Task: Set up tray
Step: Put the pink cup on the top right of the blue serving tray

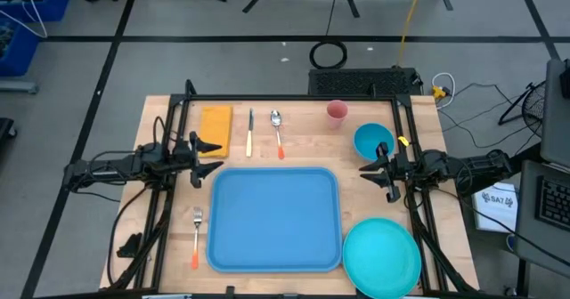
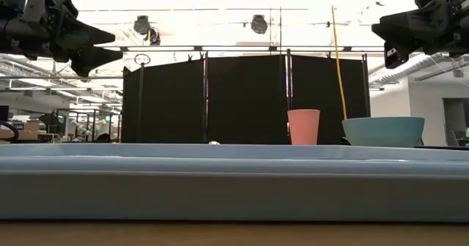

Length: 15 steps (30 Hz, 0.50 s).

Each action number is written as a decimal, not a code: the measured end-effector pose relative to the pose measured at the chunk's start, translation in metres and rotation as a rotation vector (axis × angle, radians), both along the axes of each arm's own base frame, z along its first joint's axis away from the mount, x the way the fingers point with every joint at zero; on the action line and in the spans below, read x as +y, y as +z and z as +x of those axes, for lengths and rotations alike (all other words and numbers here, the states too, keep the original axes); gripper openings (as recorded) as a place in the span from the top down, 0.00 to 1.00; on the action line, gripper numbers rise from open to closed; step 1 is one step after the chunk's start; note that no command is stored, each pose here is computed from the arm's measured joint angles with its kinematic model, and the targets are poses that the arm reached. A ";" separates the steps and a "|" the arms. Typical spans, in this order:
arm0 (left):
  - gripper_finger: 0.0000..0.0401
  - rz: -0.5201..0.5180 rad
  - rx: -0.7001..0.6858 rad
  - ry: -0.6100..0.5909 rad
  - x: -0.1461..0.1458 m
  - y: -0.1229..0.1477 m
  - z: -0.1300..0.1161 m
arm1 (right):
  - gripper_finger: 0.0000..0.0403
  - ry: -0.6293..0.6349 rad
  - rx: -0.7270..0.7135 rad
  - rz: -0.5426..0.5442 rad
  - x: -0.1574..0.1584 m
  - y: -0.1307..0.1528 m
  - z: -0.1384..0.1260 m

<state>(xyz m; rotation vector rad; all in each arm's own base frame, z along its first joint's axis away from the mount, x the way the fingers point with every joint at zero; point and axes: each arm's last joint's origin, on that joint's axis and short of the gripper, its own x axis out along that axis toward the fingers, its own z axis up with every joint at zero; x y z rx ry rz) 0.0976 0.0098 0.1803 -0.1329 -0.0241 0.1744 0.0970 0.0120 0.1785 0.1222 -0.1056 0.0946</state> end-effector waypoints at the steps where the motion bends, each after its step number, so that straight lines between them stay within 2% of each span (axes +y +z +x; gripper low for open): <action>1: 0.30 0.001 -0.001 0.004 0.000 0.000 0.000 | 0.81 0.000 0.002 0.000 0.000 0.000 0.000; 4: 0.30 -0.019 -0.003 0.015 0.000 0.000 0.000 | 0.81 -0.001 -0.026 0.004 0.000 0.003 0.000; 9: 0.30 -0.114 -0.024 0.019 0.001 0.000 0.000 | 0.81 -0.006 -0.095 0.010 0.000 0.009 -0.001; 15: 0.30 -0.198 -0.067 0.192 0.007 0.005 0.000 | 0.81 -0.011 -0.119 -0.001 -0.001 0.011 -0.002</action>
